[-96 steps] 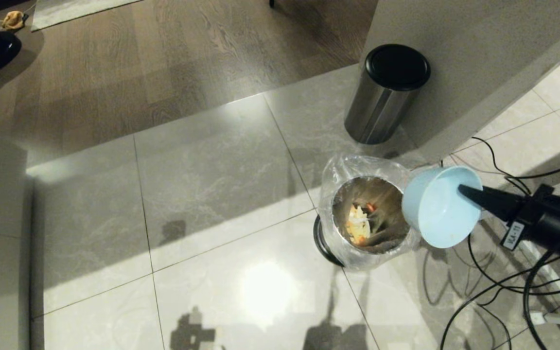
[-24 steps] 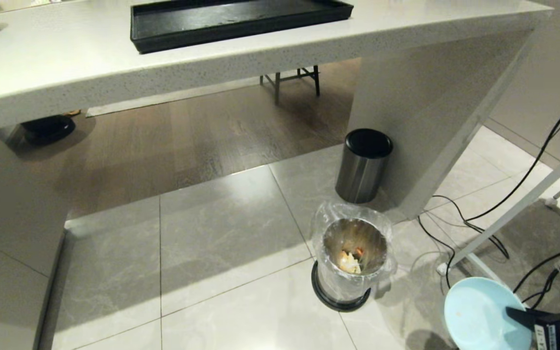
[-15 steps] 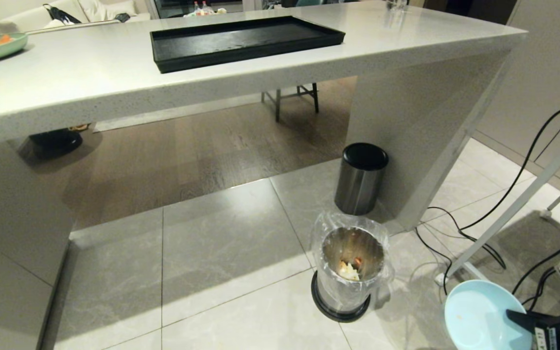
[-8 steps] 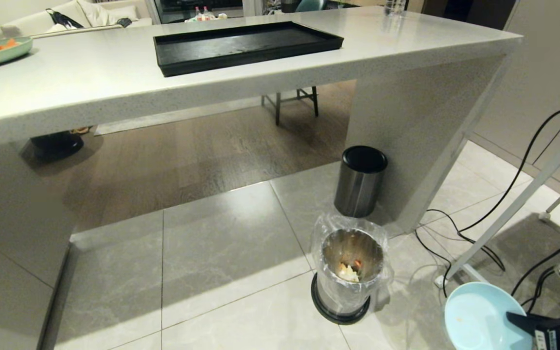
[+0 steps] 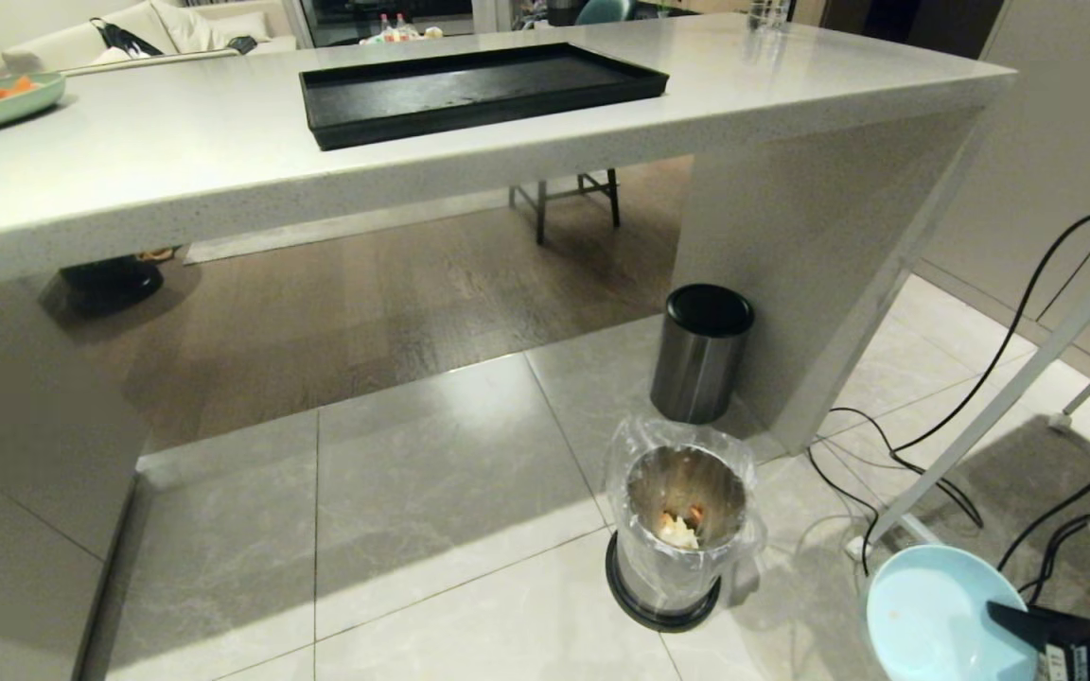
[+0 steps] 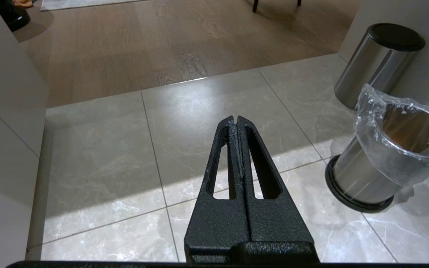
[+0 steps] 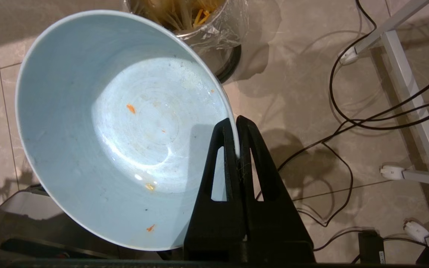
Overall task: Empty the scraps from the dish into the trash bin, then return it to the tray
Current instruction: Put the bowl back to the table
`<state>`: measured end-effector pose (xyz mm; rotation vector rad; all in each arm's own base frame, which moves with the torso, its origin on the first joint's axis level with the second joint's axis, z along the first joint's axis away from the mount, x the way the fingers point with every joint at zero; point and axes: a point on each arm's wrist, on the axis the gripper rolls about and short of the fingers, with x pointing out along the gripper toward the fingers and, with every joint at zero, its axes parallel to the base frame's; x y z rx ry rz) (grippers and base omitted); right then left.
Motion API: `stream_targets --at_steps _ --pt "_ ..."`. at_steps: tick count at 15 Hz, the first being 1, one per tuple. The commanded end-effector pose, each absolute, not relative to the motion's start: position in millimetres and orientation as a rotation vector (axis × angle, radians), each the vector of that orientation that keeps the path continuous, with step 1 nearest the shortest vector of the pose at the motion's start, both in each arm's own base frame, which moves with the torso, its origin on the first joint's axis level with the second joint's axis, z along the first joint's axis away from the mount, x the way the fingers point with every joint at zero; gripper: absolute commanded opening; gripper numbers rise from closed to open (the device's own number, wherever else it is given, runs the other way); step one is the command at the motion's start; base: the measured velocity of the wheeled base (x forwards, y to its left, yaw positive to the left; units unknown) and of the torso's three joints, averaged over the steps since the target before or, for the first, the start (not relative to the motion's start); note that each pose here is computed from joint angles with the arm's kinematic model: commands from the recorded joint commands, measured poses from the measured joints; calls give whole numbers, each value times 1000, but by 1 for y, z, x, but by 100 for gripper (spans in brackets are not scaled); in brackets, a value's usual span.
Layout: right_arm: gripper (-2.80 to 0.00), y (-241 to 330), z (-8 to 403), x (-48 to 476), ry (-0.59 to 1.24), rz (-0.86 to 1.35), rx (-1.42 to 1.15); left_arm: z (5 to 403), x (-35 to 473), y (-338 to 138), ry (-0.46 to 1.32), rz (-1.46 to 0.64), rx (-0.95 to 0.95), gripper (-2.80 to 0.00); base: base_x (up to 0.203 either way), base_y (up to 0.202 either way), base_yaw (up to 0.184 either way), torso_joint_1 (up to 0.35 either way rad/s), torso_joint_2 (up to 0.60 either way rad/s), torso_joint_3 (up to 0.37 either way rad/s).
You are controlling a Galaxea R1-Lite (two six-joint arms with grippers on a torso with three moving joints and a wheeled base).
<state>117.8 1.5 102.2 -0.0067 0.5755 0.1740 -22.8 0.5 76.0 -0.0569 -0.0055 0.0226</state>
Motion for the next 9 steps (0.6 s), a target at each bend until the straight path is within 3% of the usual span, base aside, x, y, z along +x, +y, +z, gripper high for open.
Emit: stream_targets --at_steps 1,9 --pt "-280 2 100 110 570 175 -7 76 -23 1 -7 23 -57 -280 0 0 0 0 0 0" --pt "-280 3 98 53 426 163 -12 76 -23 1 -5 23 -58 -280 0 0 0 0 0 0"
